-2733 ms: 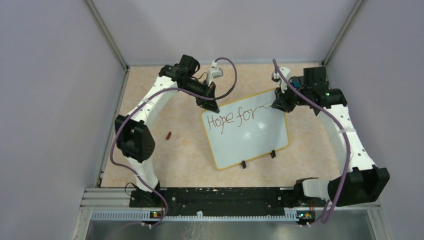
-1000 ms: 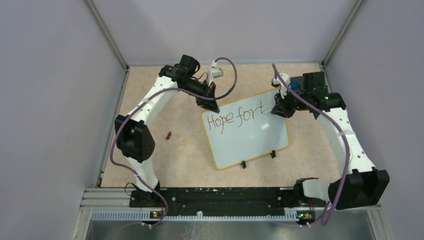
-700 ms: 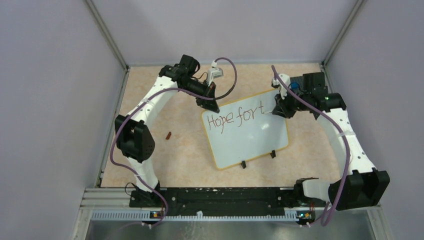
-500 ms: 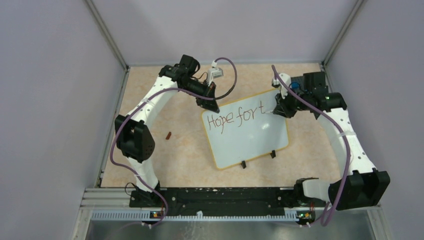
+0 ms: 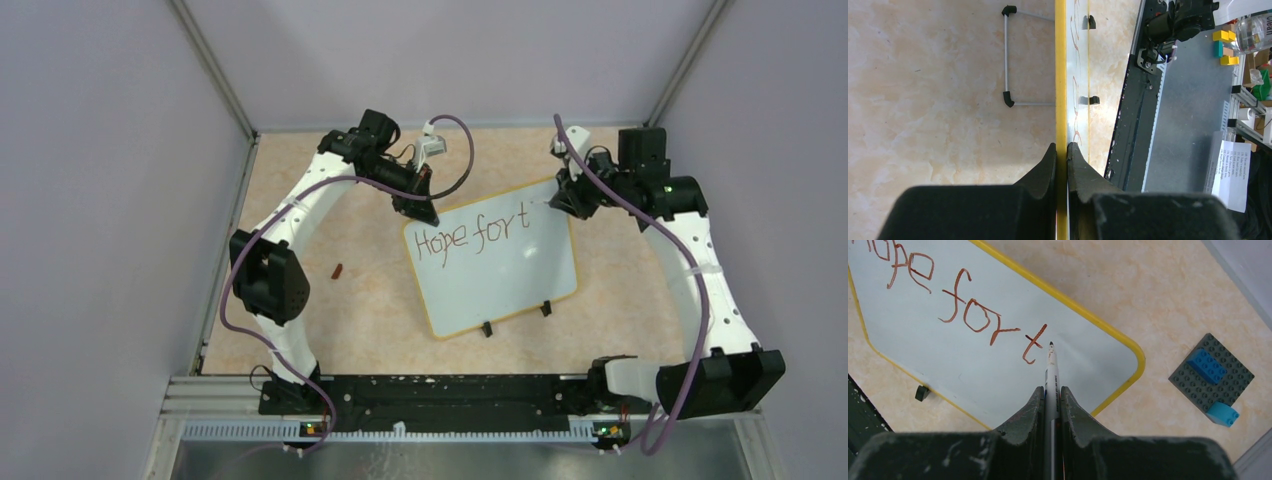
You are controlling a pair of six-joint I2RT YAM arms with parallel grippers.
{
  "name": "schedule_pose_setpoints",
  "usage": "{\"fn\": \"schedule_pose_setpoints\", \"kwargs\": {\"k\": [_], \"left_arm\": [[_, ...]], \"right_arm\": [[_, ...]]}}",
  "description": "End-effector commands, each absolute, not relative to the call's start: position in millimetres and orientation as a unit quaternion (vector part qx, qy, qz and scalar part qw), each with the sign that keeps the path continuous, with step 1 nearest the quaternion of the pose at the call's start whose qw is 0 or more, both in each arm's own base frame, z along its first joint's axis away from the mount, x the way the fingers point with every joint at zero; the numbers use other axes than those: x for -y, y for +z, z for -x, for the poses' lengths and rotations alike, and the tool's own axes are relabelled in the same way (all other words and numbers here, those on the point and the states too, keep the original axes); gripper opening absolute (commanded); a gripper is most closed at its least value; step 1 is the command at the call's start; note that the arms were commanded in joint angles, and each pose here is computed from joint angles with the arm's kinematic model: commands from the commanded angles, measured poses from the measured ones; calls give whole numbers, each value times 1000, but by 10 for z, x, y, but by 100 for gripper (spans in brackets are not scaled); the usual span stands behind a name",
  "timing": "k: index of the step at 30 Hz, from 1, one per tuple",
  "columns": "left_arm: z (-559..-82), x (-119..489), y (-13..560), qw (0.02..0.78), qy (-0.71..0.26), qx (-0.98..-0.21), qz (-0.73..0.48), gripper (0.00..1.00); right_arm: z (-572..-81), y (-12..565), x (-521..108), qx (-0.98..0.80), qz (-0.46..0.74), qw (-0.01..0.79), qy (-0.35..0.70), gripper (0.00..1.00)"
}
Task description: Write a sentence on the whiteboard
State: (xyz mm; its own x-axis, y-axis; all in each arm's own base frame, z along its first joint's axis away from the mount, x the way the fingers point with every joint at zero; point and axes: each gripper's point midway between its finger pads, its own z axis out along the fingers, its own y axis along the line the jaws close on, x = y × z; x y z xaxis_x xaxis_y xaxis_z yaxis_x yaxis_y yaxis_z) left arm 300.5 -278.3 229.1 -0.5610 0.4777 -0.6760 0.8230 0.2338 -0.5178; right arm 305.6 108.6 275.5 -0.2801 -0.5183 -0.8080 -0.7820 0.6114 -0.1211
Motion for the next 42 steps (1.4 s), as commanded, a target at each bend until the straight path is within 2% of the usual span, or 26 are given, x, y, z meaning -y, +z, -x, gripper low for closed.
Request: {"fn": "schedule_pose_setpoints", "kwargs": {"k": [1, 16, 32, 42], "left_arm": [[-3030, 2795, 2293, 223, -422, -747, -463, 0], [-3029, 2790, 2247, 220, -421, -748, -463, 0], [-3016, 2789, 2199, 216, -423, -748, -464, 0], [-3018, 2794, 2191, 216, -424, -748, -463, 0]], "right_arm": [[-3200, 2865, -1052, -783, 406, 451, 139, 0], [-3339, 2802, -1048, -787, 395, 453, 136, 0], [-3074, 2392, -984, -807, 399, 413, 137, 0], [-3030, 2392, -990, -805, 399, 415, 141, 0]]}}
